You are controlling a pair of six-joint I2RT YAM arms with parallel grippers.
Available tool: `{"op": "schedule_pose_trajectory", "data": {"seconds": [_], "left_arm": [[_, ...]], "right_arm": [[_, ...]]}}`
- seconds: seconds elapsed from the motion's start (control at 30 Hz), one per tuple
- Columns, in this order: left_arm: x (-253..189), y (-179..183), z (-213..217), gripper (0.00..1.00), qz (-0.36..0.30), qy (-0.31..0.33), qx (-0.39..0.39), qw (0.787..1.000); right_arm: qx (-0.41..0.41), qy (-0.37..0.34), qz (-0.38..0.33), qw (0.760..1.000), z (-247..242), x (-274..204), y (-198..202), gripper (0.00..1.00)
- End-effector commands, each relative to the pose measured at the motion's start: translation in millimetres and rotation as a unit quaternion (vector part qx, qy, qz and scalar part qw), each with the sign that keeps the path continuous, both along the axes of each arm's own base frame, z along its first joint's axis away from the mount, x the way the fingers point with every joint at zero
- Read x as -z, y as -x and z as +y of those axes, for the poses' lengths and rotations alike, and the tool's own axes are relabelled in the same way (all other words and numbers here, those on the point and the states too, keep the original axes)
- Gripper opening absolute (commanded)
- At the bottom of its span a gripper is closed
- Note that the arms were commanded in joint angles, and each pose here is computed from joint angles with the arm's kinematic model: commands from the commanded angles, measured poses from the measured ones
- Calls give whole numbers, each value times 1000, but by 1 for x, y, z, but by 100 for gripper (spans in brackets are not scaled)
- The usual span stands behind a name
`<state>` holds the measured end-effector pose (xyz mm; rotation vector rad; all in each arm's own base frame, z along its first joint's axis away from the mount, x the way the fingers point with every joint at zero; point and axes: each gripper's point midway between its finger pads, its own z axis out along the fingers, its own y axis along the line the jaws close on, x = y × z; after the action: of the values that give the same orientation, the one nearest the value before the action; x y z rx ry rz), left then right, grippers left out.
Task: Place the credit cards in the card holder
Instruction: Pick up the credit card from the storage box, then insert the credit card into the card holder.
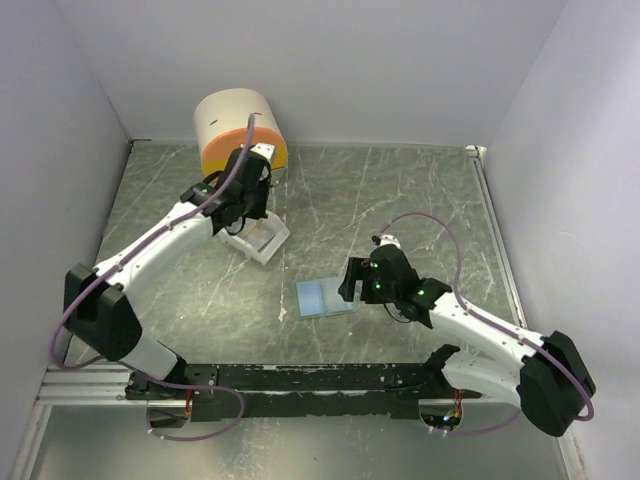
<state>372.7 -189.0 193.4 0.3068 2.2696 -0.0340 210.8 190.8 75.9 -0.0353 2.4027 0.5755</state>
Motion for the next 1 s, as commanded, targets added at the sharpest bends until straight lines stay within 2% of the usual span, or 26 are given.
{"op": "schedule_pose_trajectory", "data": {"seconds": [0.0, 0.1, 0.17, 0.27, 0.4, 0.53, 0.77, 0.97], "left_arm": [[-13, 44, -58, 7, 65, 200, 64, 976], [-10, 70, -77, 7, 103, 274, 91, 952], [-9, 84, -86, 7, 118, 316, 94, 937], [-4, 105, -101, 7, 134, 363, 100, 916], [12, 126, -121, 7, 160, 387, 99, 903], [38, 138, -134, 7, 186, 383, 92, 900], [65, 150, -143, 7, 205, 378, 87, 899], [81, 149, -135, 7, 206, 364, 67, 906]], "right_arm": [[-18, 22, -9, 1000, 4, 2, -10, 74], [-17, 39, 0, 999, 3, 8, -14, 58], [-15, 47, 0, 999, 3, 11, -17, 50], [-17, 55, -1, 998, 4, 15, -21, 49], [-15, 79, 8, 997, 4, 23, -28, 49], [-11, 97, 8, 995, 2, 27, -35, 49], [-16, 94, 21, 995, 3, 38, -29, 24], [-5, 90, 20, 996, -6, 40, -21, 12]]}}
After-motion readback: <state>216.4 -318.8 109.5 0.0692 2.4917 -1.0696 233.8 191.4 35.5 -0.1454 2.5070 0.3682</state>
